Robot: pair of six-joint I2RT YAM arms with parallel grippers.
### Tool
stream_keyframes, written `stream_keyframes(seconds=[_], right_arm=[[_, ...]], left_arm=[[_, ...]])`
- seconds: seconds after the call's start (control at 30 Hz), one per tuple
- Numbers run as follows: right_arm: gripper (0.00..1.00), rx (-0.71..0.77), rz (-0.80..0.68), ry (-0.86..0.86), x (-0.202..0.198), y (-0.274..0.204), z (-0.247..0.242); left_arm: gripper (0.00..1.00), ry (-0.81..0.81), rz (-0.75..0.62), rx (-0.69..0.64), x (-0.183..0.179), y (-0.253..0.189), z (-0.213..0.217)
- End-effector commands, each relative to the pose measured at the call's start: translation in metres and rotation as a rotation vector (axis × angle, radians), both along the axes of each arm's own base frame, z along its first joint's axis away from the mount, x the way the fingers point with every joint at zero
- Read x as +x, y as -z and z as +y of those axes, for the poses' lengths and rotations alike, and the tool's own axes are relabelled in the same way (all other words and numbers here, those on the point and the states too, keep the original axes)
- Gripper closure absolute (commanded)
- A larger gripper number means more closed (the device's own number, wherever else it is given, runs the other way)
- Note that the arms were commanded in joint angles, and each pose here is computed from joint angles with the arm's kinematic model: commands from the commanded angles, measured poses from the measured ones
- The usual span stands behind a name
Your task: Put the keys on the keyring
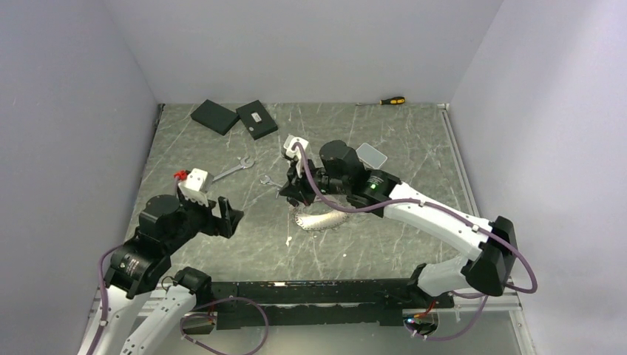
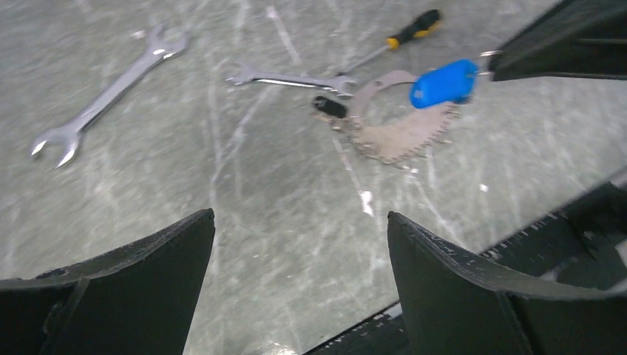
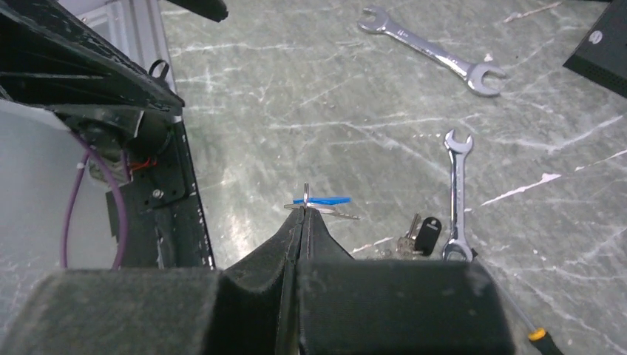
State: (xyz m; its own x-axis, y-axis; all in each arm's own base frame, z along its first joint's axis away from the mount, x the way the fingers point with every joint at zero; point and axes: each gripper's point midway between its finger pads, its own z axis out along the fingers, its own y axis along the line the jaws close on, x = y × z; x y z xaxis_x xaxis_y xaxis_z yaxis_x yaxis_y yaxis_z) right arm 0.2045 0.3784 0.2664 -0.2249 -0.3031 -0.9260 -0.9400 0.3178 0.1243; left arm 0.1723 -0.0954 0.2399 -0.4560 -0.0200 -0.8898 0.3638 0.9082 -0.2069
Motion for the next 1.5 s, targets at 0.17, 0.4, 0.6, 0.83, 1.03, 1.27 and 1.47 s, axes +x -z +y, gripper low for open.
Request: stream_keyframes(seconds=[0.17,0.4,0.6,0.83,1.03,1.27,1.47], right_arm=[[1.0,0.022,-0.04,-0.058,-0.034,-0.014,-0.036],[1.0,-0.026,-0.069,-0.103,-0.047,-0.004,-0.052],[1.0,-0.044,-0.06,-0.168,-0.064,-0.001,-0.062],[1.0,-0.047,-0.03,-0.241,-0.081,-0.002,-0.067],[1.0,-0.038,-0.027,-0.253,-0.081,-0.003,-0.064],[1.0,-0.02,-0.027,-0.25,-0.079,-0.006,-0.059],[1.0,-0.018,-0.021,-0.24,-0.077,-0.006,-0.057]], left_arm=[[0.04,0.495,-0.19,-0.098,-0.022,-0.055,-0.069],[0.03,0.622,-0.326,-0.059,-0.007,-0.071,-0.087],[0.06,0.863,-0.395,-0.057,-0.015,-0.06,-0.113],[0.17,1.015,-0.42,-0.13,-0.017,-0.056,-0.132],[0.27,1.097,-0.409,-0.2,-0.015,-0.05,-0.147],[0.37,1.154,-0.33,-0.202,-0.019,-0.039,-0.164],[0.45,1.19,-0.321,-0.193,-0.024,-0.036,-0.174]])
